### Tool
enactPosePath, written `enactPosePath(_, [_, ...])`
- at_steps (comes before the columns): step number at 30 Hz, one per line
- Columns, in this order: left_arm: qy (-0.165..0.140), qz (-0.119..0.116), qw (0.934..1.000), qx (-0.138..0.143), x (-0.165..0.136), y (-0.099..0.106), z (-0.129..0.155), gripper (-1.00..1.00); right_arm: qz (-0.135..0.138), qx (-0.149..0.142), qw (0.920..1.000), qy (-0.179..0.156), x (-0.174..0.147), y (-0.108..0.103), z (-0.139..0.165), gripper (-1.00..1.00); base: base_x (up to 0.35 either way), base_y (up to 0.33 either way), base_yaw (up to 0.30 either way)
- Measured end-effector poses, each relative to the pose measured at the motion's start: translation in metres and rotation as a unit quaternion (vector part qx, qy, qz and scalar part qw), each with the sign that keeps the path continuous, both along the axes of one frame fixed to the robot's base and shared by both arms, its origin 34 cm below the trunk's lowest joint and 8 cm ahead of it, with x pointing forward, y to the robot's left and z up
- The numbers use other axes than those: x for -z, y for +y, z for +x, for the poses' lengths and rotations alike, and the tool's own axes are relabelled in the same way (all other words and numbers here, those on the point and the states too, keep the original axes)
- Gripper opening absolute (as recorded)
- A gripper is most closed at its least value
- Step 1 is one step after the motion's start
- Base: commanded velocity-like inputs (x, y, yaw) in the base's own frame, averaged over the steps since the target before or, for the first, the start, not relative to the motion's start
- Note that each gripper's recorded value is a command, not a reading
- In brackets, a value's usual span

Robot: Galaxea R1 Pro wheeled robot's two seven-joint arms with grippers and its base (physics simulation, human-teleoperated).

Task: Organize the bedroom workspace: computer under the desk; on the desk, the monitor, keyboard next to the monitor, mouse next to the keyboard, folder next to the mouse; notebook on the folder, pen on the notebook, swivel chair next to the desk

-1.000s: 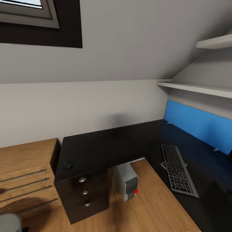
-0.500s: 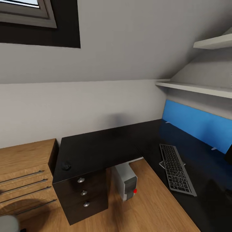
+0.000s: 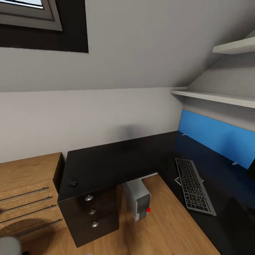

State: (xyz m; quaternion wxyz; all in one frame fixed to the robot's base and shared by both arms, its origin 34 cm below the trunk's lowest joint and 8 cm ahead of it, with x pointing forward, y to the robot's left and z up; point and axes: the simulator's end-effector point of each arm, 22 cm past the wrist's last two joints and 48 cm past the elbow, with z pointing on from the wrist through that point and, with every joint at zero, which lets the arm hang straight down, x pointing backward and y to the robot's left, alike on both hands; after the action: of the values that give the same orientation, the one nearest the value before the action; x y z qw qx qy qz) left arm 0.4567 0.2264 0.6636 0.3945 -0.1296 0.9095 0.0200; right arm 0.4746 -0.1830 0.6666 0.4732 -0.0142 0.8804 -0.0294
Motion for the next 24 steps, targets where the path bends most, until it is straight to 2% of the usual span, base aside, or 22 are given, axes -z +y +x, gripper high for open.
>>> enactPosePath(5, [-0.006, -0.002, 1.0, 0.002, -0.003, -0.003, 0.003, 1.0, 0.003, 0.002, 0.9999, -0.016, -0.006, -0.001, 0.003, 1.0, 0.001, 0.0, 0.0])
enactPosePath(15, [-0.008, -0.003, 0.9999, 0.013, -0.005, -0.011, 0.004, 1.0, 0.005, 0.006, 0.9997, -0.021, -0.008, -0.002, 0.005, 1.0, 0.056, 0.0, 0.0])
enactPosePath(24, [-0.009, -0.003, 0.9999, 0.012, -0.005, -0.011, 0.004, 1.0, 0.013, 0.04, 0.9989, -0.022, -0.008, -0.017, 0.008, 1.0, 0.006, 0.0, 0.0])
